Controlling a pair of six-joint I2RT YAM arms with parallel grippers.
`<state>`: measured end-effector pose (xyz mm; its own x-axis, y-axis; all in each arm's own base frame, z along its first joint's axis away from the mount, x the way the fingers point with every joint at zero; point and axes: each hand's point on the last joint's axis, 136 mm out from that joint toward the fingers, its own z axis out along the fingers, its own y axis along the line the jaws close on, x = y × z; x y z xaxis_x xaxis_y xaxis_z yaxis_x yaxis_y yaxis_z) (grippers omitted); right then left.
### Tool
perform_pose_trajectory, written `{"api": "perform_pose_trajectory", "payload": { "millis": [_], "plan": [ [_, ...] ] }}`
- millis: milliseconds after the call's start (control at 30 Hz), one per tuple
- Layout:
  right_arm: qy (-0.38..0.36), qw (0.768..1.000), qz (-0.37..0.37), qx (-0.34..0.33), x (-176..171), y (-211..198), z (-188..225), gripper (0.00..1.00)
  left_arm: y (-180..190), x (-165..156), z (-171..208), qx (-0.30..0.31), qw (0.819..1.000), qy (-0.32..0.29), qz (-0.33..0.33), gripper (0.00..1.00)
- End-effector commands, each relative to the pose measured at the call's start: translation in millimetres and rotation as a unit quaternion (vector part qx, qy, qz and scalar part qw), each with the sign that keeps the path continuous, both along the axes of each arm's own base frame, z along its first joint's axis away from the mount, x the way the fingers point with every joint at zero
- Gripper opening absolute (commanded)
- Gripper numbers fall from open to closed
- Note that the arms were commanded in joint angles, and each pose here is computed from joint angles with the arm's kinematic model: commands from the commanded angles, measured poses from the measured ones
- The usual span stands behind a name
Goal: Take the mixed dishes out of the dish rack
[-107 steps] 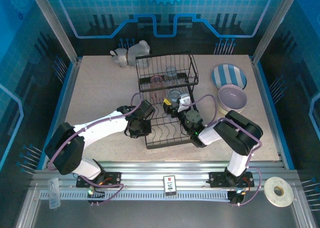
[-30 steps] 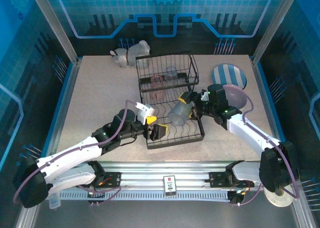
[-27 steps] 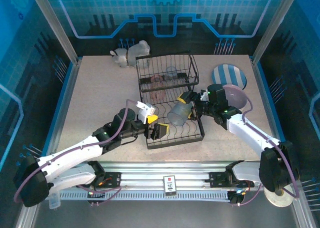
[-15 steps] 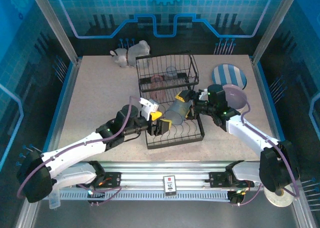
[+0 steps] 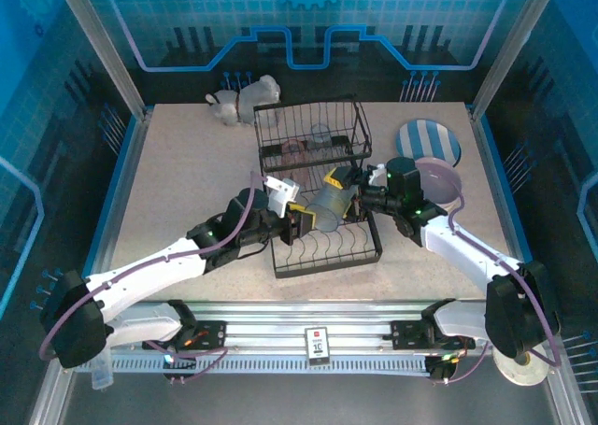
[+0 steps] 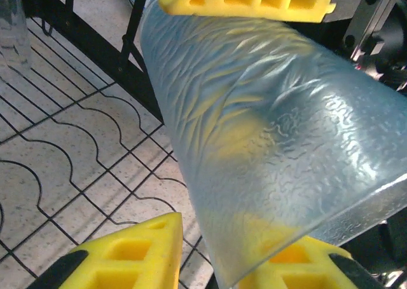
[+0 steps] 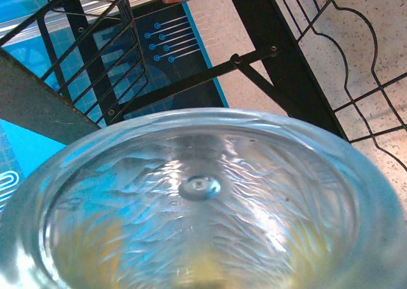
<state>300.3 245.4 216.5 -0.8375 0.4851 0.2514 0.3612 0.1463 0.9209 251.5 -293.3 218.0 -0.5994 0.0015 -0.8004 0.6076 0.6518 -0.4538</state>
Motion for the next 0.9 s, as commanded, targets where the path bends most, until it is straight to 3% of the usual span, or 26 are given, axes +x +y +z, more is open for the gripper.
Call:
{"api": "perform_pose_trajectory", "payload": {
  "millis": [0, 233, 867],
  "plan": [
    [-0.016, 0.999, 0.022, 0.017, -10, 7, 9, 0.37, -3, 6, 9, -0.007, 1.000, 0.011, 0.016, 0.18],
    [-0.018, 0.999, 0.022, 0.016, -11, 8, 8, 0.37, -3, 7, 7, -0.005, 1.000, 0.020, 0.022, 0.00],
    [-0.039, 0.998, 0.034, 0.020, 2, 18, 9, 0.45, 8, 12, 7, 0.015, 0.999, 0.007, 0.044, 0.00]
  ]
}}
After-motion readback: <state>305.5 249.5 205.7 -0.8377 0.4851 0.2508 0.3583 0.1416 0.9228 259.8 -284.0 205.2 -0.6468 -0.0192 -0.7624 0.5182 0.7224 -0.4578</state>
